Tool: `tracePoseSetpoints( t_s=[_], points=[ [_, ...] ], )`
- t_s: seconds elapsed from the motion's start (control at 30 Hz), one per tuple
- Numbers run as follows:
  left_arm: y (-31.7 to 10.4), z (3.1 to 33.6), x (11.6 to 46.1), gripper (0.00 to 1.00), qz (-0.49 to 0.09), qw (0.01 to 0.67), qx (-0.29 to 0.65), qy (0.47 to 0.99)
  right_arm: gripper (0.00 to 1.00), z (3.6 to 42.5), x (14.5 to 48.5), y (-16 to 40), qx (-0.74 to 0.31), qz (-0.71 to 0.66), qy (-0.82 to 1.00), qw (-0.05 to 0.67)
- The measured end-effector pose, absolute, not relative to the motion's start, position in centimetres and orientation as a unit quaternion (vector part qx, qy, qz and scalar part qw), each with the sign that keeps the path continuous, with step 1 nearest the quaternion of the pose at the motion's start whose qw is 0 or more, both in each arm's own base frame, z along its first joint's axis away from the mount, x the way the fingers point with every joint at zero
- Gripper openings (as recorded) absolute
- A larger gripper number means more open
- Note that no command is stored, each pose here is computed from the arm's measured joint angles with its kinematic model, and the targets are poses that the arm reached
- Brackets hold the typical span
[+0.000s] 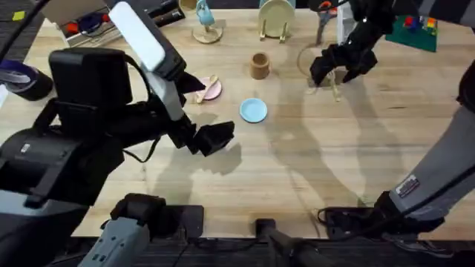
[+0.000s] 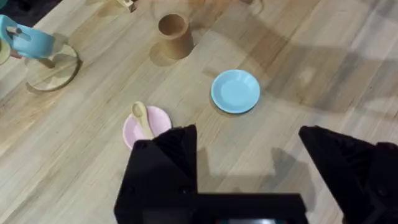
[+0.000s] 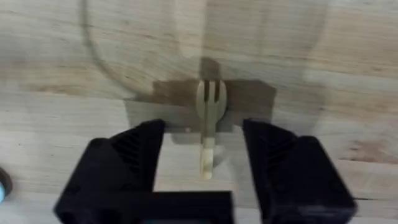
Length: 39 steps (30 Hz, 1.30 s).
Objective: Pick up a utensil and set it on the pink plate, then put the other utensil in the container.
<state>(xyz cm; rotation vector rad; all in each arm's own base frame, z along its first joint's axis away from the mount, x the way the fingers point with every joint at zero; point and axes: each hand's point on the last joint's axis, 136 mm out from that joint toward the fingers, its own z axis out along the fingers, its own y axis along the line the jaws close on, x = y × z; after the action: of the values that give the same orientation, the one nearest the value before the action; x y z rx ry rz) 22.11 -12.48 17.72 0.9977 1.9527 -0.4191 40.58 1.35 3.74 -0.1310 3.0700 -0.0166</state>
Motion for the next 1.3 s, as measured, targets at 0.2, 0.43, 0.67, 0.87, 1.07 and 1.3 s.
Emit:
tracePoseSetpoints(
  t_s=[0.2, 0.43, 0.67, 0.87, 1.07, 1.3],
  points=[
    [-12.48, 17.72, 22.11, 0.993, -0.169, 0.439, 0.402, 0.786, 0.504, 3.75, 40.57, 1.57, -0.045, -0.004, 0.998, 0.034],
    [-12.48, 17.72, 22.11, 0.993, -0.169, 0.439, 0.401, 0.786, 0.373, 3.73, 40.50, 1.61, -0.045, -0.004, 0.999, 0.030],
    [-12.48, 17.73, 22.11, 0.993, -0.169, 0.439, 0.402, 0.786, 0.231, 3.74, 40.44, 1.66, -0.045, -0.002, 0.999, 0.029],
    [-12.48, 17.71, 22.11, 0.993, -0.169, 0.439, 0.401, 0.786, 0.039, 3.81, 40.39, 1.74, -0.046, 0.000, 0.999, 0.028],
    [-12.48, 17.72, 22.11, 0.993, -0.169, 0.439, 0.401, 0.786, 0.032, 3.82, 40.41, 1.74, -0.046, 0.000, 0.999, 0.028],
    [-12.48, 17.72, 22.11, 0.993, -0.169, 0.439, 0.401, 0.786, 0.032, 3.82, 40.33, 1.74, -0.046, 0.000, 0.999, 0.026]
  ],
)
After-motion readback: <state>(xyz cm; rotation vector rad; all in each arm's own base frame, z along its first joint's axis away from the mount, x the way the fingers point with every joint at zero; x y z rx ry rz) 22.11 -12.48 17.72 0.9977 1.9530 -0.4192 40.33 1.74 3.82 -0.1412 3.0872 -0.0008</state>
